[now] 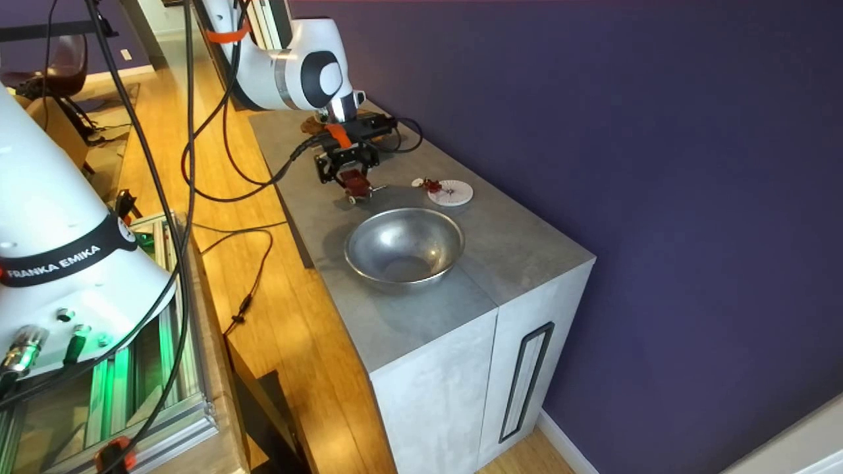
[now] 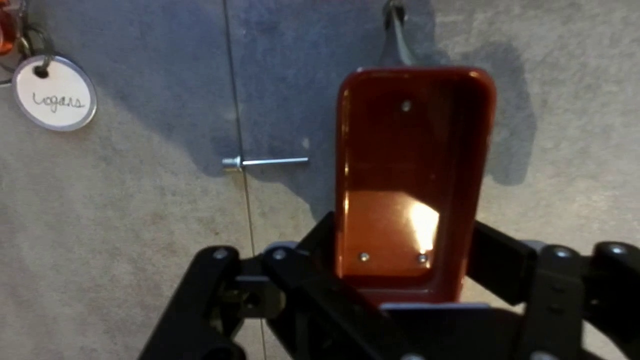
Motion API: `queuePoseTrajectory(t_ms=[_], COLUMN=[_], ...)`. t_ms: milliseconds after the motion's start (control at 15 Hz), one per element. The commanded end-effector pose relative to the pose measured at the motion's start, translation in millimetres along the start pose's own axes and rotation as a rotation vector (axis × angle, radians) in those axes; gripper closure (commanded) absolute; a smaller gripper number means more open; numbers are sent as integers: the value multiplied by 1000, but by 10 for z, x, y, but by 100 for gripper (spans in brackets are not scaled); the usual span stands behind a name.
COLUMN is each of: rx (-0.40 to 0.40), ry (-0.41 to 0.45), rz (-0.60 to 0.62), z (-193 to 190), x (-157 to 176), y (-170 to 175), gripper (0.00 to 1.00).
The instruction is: Pick up the red cart on the table and move it back at forth three times on the table surface before placing it down
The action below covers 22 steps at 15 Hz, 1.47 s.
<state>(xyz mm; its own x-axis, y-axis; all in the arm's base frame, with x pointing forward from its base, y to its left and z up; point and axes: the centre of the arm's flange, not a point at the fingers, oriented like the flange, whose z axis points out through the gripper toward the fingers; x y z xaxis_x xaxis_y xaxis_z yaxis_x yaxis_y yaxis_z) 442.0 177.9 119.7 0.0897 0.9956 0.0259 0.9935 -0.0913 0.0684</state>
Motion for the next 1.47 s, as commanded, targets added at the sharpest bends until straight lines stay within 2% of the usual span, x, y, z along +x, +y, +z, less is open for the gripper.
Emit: queuePoseTrajectory(t_ms=[0,400,600,867,1400], rx=[73,151,163,140,161], ry=[5,40,36,6,-16], rz=[-36,-89,-64,-46,-9], z=[225,179,218,296,329], x=[86,501,610,431,24], y=[-76,-265,-288,-217,-146], gripper=[69,69,69,69,69])
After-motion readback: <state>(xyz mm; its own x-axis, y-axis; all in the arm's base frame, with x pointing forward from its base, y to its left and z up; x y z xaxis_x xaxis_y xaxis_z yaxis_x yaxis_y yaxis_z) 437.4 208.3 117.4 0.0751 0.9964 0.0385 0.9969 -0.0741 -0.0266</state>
